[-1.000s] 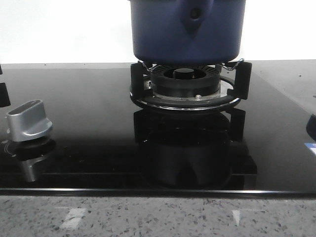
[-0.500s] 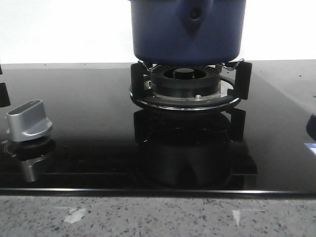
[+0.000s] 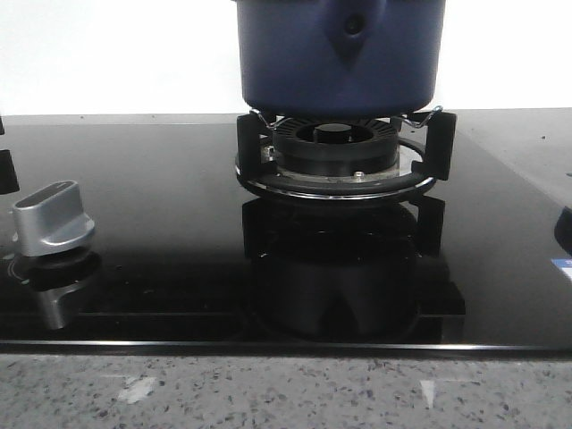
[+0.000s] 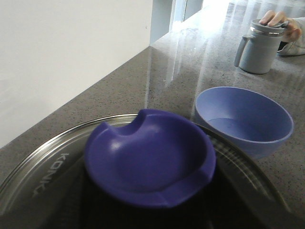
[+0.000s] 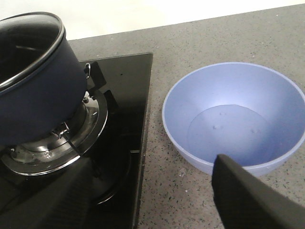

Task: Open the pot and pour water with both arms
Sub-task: 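Lower the right gripper onto the light blue bowl rim and grasp it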

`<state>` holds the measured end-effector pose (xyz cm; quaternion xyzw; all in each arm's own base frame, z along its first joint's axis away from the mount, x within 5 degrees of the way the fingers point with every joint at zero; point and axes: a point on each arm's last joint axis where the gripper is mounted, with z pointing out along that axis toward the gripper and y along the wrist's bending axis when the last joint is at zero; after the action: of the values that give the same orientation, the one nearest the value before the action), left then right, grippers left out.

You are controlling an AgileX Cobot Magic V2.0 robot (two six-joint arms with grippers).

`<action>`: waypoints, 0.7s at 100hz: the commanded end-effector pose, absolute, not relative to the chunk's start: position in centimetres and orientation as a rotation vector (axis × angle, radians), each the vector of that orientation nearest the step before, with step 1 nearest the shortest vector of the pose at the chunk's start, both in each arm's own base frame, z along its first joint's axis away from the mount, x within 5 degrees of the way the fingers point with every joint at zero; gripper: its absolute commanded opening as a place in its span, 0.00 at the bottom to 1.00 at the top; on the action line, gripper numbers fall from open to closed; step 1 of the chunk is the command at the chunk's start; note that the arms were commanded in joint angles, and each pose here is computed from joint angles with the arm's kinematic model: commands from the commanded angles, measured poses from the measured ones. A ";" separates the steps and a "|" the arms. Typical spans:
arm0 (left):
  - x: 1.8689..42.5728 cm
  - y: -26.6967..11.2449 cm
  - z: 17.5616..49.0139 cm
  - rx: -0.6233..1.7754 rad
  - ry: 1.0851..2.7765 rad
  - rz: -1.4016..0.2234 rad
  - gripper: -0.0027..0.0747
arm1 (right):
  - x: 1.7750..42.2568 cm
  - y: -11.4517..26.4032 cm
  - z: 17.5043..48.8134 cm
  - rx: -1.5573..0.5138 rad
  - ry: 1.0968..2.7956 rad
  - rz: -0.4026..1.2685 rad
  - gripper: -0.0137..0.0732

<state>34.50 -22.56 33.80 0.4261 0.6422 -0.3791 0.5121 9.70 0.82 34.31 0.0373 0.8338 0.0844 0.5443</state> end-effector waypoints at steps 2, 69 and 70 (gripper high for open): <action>33.6 -22.5 36.9 0.982 1.452 -0.953 0.43 | 10.0 0.7 35.9 0.083 1.888 0.184 0.71; 33.5 -19.6 41.2 0.936 1.357 -0.893 0.36 | 11.1 0.3 35.7 0.086 1.955 0.135 0.71; 33.5 -19.3 41.3 0.931 1.357 -0.888 0.36 | 11.2 0.2 35.7 0.087 1.961 0.131 0.71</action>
<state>35.11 -21.16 35.75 0.4300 0.6285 -0.3635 0.5366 10.27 0.65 34.24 0.0328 0.8439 0.0718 0.5307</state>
